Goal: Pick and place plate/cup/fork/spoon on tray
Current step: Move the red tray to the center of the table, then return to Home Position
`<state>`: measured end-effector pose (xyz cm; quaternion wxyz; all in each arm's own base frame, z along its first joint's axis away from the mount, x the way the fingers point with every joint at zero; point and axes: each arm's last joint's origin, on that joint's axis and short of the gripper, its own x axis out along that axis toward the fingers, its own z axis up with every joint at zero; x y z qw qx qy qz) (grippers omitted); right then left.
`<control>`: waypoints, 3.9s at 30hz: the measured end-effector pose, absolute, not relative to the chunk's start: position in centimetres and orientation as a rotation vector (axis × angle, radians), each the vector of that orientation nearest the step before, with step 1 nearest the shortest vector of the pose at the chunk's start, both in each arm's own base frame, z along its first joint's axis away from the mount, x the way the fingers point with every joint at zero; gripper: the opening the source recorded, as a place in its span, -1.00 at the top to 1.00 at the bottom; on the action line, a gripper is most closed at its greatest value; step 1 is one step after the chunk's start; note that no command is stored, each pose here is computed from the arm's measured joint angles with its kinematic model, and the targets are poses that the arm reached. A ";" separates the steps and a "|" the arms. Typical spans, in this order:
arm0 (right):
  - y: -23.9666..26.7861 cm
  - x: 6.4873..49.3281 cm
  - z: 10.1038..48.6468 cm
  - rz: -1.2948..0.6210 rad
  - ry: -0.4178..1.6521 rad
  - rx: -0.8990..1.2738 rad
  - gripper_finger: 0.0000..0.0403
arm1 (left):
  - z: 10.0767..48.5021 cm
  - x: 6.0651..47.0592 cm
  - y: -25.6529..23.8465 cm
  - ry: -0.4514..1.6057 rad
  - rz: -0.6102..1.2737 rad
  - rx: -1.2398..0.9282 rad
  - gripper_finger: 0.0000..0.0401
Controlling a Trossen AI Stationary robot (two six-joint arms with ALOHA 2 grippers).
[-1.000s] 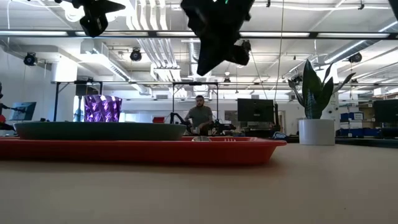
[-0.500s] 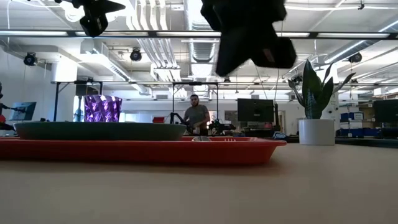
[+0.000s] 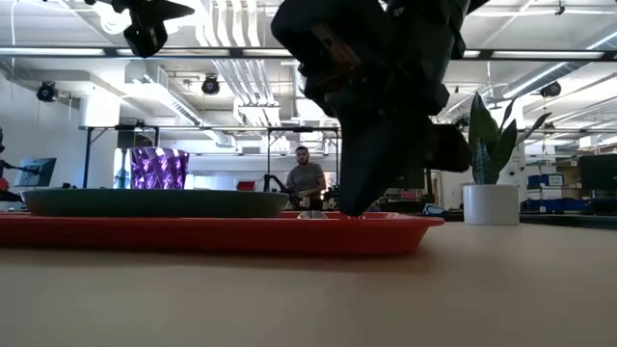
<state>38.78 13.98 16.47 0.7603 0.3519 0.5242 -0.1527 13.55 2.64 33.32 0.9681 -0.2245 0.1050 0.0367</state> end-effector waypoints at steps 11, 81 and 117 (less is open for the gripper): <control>15.1 38.5 14.9 -0.296 1.240 0.785 0.96 | 33.3 13.7 2.7 0.216 0.075 -0.455 0.60; 10.6 31.8 33.6 -0.506 0.683 0.370 0.96 | 33.9 12.7 2.4 0.173 0.056 -0.367 0.60; 1.4 21.6 36.5 -0.153 0.046 0.180 0.96 | 30.0 3.1 0.1 0.069 0.034 -0.268 0.60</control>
